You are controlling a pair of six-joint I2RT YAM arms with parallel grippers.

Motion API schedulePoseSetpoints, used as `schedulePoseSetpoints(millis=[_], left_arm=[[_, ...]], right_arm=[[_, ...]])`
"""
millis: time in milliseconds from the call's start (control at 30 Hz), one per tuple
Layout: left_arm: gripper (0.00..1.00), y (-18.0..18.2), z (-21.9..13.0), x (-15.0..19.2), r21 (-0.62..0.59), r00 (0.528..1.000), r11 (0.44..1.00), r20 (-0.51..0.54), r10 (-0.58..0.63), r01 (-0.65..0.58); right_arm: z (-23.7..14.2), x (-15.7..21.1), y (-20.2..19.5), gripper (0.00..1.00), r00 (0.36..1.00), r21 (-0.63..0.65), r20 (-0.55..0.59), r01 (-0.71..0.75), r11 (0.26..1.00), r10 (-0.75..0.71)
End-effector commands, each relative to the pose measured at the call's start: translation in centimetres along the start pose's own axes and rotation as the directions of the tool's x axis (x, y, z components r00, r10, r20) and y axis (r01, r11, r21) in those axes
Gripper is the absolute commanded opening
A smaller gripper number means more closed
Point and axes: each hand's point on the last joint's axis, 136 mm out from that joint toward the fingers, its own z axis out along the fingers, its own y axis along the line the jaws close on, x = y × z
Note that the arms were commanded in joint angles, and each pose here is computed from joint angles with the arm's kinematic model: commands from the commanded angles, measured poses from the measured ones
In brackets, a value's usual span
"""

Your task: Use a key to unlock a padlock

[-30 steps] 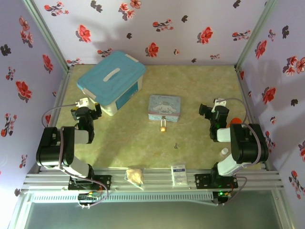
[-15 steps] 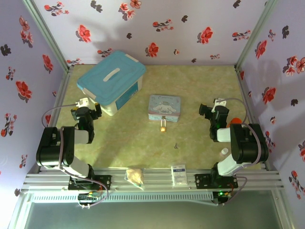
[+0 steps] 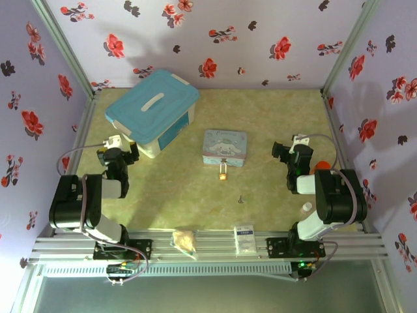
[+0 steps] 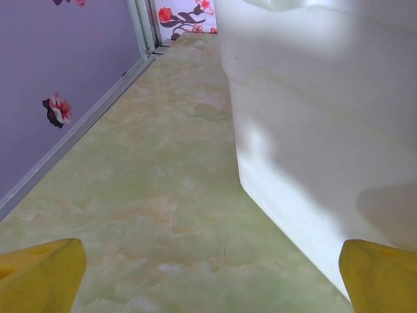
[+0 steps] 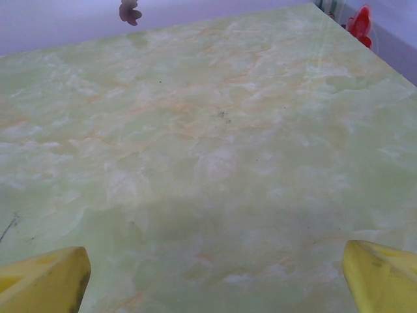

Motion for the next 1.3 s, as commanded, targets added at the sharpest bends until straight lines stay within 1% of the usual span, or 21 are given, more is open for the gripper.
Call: schedulePoseSetpoints(millis=[0,100,200,267,300,367,400,467,533,600,633,700,800,867,1000,1100,1133,1167,1267], left_arm=[[1.0,0.6,-1.7,-3.5,-0.013,0.993,1.0,0.112,-0.024,0.026],[1.0,1.1,-3.3,-4.9,-0.021,0.993,0.999,0.112,-0.039,0.042],[1.0,1.5,-4.9,-6.7,-0.012,0.986,0.995,0.137,-0.092,0.095],[1.0,1.6,-6.2,-8.0,0.019,0.973,0.987,0.168,-0.159,0.158],[1.0,1.6,-6.9,-8.5,0.042,0.961,0.977,0.178,-0.212,0.208],[1.0,1.5,-8.0,-9.2,0.093,0.926,0.943,0.182,-0.331,0.319],[1.0,1.1,-8.5,-9.4,0.124,0.917,0.931,0.171,-0.361,0.343],[1.0,0.4,-9.0,-9.3,0.169,0.916,0.921,0.139,-0.375,0.351],[1.0,-0.4,-9.5,-8.9,0.207,0.899,0.886,0.058,-0.435,0.416],[1.0,-2.8,-10.3,-9.3,0.322,0.892,0.842,-0.018,-0.452,0.434],[1.0,-4.0,-10.9,-9.4,0.364,0.889,0.82,-0.055,-0.455,0.442],[1.0,-6.4,-12.4,-9.9,0.446,0.895,0.783,-0.107,-0.434,0.433],[1.0,-10.2,-15.6,-10.3,0.556,0.934,0.754,-0.142,-0.328,0.349],[1.0,-12.6,-17.4,-9.8,0.613,0.947,0.722,-0.183,-0.266,0.321],[1.0,-17.3,-20.5,-7.3,0.708,0.957,0.649,-0.266,-0.12,0.278],[1.0,-19.9,-22.2,-5.9,0.744,0.957,0.618,-0.288,-0.046,0.254],[1.0,-20.8,-22.8,-5.5,0.759,0.956,0.601,-0.291,-0.03,0.249],[1.0,-21.5,-23.1,-5.1,0.77,0.957,0.59,-0.29,-0.015,0.243],[1.0,-23.5,-24.0,-3.8,0.789,0.954,0.568,-0.3,0.023,0.234]], right_arm=[[-1.1,-2.7,0.5,0.99,0.999,-0.02,0.045,0.02,1.0,-0.019],[-2.0,-3.9,-0.2,0.99,0.999,0.03,-0.029,-0.044,0.999,0.044],[-3.1,-5.1,0.9,0.99,0.994,-0.022,-0.042,-0.104,0.994,0.103],[-3.9,-5.9,1.5,0.99,0.987,-0.063,-0.025,-0.163,0.985,0.161],[-4.3,-6.1,1.8,0.99,0.98,-0.083,-0.022,-0.2,0.976,0.199],[-5.0,-6.1,2.4,0.99,0.965,-0.114,-0.039,-0.261,0.959,0.258],[-5.3,-6.1,2.8,0.99,0.961,-0.136,-0.053,-0.275,0.952,0.27],[-5.9,-5.8,3.8,0.99,0.954,-0.187,-0.096,-0.297,0.936,0.284],[-6.5,-5.3,5.5,0.99,0.945,-0.269,-0.152,-0.321,0.908,0.289],[-7.2,-4.3,7.3,0.99,0.939,-0.308,-0.208,-0.328,0.893,0.273],[-7.7,-3.7,8.1,0.99,0.94,-0.309,-0.238,-0.313,0.898,0.245],[-8.8,-2.1,9.3,0.99,0.941,-0.303,-0.292,-0.262,0.916,0.173],[-10.8,0.0,10.6,0.98,0.931,-0.304,-0.351,-0.218,0.928,0.104],[-12.2,1.5,11.2,0.96,0.921,-0.306,-0.385,-0.195,0.932,0.066],[-15.1,5.0,12.0,0.92,0.889,-0.319,-0.458,-0.152,0.935,-0.012],[-16.7,7.4,12.4,0.84,0.86,-0.309,-0.51,-0.159,0.938,-0.022],[-17.3,8.4,12.9,0.8,0.848,-0.319,-0.53,-0.181,0.93,-0.017],[-17.6,9.1,13.3,0.79,0.842,-0.327,-0.539,-0.188,0.926,-0.02],[-18.5,11.4,14.2,0.7,0.824,-0.322,-0.566,-0.199,0.926,-0.02]])
